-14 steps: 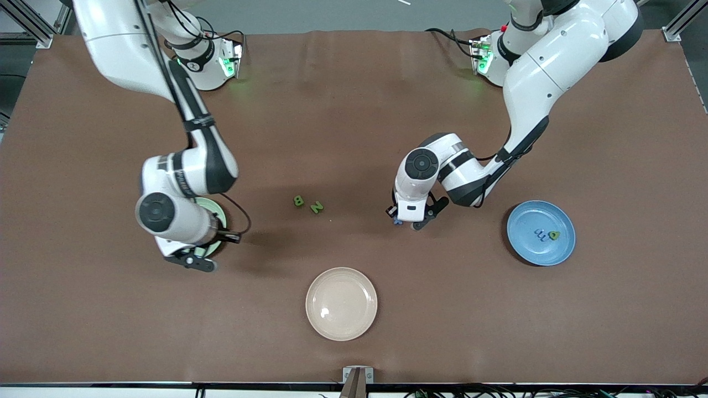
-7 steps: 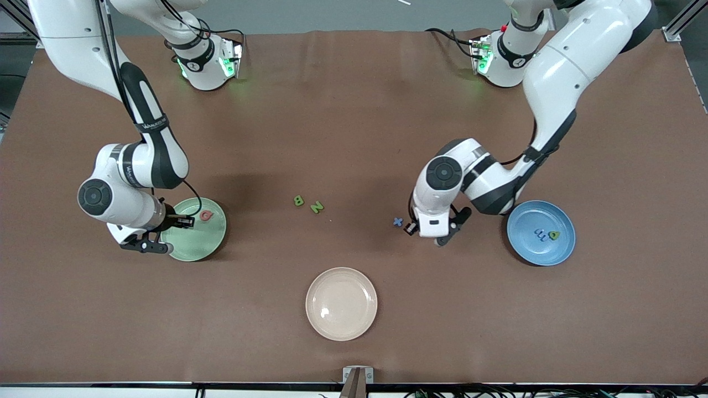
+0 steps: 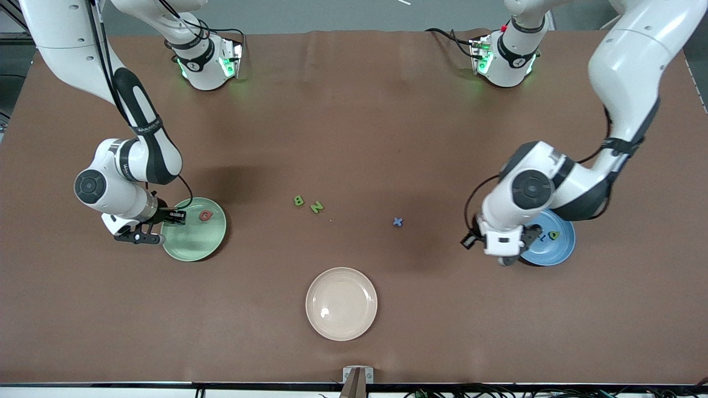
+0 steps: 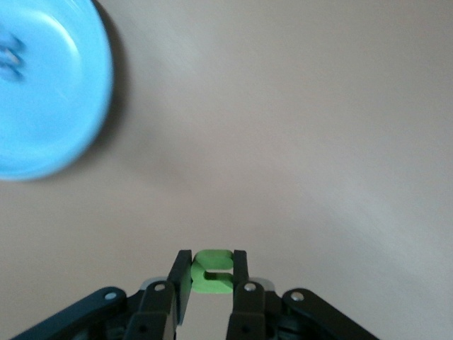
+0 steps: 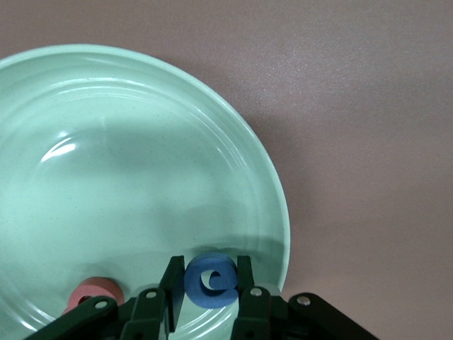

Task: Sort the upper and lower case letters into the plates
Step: 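Place the c on the blue plate while the right gripper places C, then grasp the blue x with the left gripper while the right gripper grasps B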

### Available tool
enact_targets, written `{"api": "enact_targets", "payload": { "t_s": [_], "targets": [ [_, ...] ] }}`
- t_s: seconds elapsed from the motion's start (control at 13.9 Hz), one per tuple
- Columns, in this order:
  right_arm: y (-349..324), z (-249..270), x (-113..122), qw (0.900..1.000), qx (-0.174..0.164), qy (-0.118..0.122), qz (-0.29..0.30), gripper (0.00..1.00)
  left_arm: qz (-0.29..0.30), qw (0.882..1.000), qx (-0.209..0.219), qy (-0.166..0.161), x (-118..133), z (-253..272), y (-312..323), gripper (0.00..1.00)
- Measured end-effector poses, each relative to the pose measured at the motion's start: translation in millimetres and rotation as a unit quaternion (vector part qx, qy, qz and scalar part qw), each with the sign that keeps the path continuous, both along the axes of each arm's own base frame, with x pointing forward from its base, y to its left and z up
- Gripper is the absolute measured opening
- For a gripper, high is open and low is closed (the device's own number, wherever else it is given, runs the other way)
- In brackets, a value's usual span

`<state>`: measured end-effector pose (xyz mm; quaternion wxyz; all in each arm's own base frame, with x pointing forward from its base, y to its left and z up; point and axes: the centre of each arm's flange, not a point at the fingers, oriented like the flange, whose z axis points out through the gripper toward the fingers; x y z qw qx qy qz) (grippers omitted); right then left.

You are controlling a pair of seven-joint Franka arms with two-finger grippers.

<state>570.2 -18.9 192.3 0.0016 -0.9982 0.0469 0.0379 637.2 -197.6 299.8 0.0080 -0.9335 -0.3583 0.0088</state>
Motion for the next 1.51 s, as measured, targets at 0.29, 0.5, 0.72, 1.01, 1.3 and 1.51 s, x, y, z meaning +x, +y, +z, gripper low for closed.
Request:
{"api": "enact_targets", "payload": {
  "t_s": [0.29,0.5,0.72,1.01,1.3,1.51],
  "targets": [
    [12,-2,-1,1.000,0.005,0.002,0.009,0.33,-0.026,0.999,0.012,0.017,11,-6,62,0.27],
    [19,-7,-3,1.000,0.006,0.007,0.015,0.34,-0.038,0.998,0.045,0.034,16,-35,121,0.27],
    [21,-6,-1,1.000,0.007,0.006,0.015,0.58,-0.042,0.995,0.057,0.063,7,-70,152,0.27],
    [76,41,20,0.999,0.008,0.025,-0.041,0.99,-0.037,0.994,0.054,0.085,-5,-89,165,0.33],
    [199,75,5,0.988,-0.006,0.016,-0.156,1.00,-0.044,0.994,0.051,0.084,-8,-87,145,0.72],
    [269,59,-24,0.974,-0.007,-0.005,-0.227,1.00,-0.038,0.996,0.033,0.071,-10,-70,97,0.99]
  ]
}}
